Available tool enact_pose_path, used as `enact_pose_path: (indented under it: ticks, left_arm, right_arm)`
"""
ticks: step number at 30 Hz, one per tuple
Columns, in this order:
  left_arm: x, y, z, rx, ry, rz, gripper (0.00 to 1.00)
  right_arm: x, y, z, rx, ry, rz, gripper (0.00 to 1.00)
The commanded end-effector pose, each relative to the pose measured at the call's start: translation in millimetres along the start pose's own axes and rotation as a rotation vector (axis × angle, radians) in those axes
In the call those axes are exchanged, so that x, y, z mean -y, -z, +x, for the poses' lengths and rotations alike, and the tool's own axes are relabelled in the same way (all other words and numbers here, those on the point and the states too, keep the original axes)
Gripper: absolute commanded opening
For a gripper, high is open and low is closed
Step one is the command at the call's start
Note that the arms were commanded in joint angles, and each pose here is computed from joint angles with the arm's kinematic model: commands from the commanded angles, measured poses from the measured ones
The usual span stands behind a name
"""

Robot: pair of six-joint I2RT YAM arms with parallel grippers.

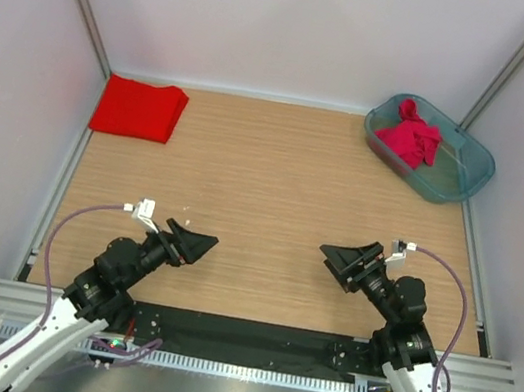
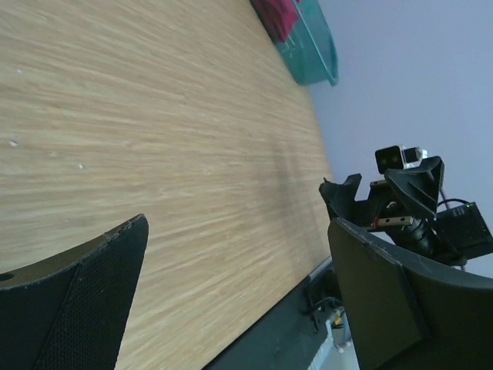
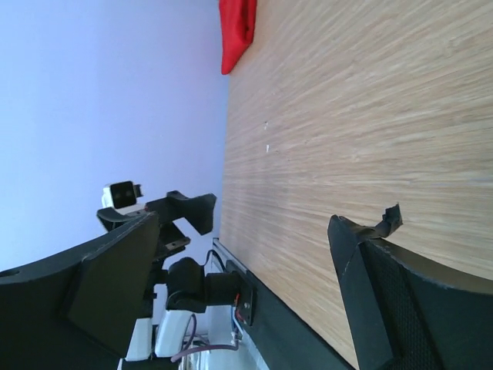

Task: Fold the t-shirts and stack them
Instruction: Neatly place the folded tshirt to the corner

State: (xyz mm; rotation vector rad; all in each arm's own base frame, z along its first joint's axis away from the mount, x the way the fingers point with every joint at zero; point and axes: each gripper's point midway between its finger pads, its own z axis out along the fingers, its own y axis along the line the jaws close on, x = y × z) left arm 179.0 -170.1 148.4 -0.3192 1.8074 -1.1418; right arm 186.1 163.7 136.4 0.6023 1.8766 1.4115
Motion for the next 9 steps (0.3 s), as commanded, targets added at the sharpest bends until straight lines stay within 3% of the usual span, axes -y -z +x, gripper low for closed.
enact_pose_path:
  ticks: [1, 6, 9]
  left_arm:
    - [34.1, 4.3, 1.5, -0.014, 0.109, 0.178, 1.00]
    - [30.9, 1.2, 22.1, -0.061, 0.216, 0.262, 1.00]
    - [35.0, 5.2, 25.0, -0.080, 0.200, 0.290, 1.00]
  right_arm:
    - [70.1, 5.4, 23.0, -0.035, -0.106, 0.186, 1.00]
    - [71.7, 7.8, 35.3, -0.110, -0.072, 0.183, 1.00]
    - [59.7, 8.8, 37.7, -0.130, -0.046, 0.122, 1.00]
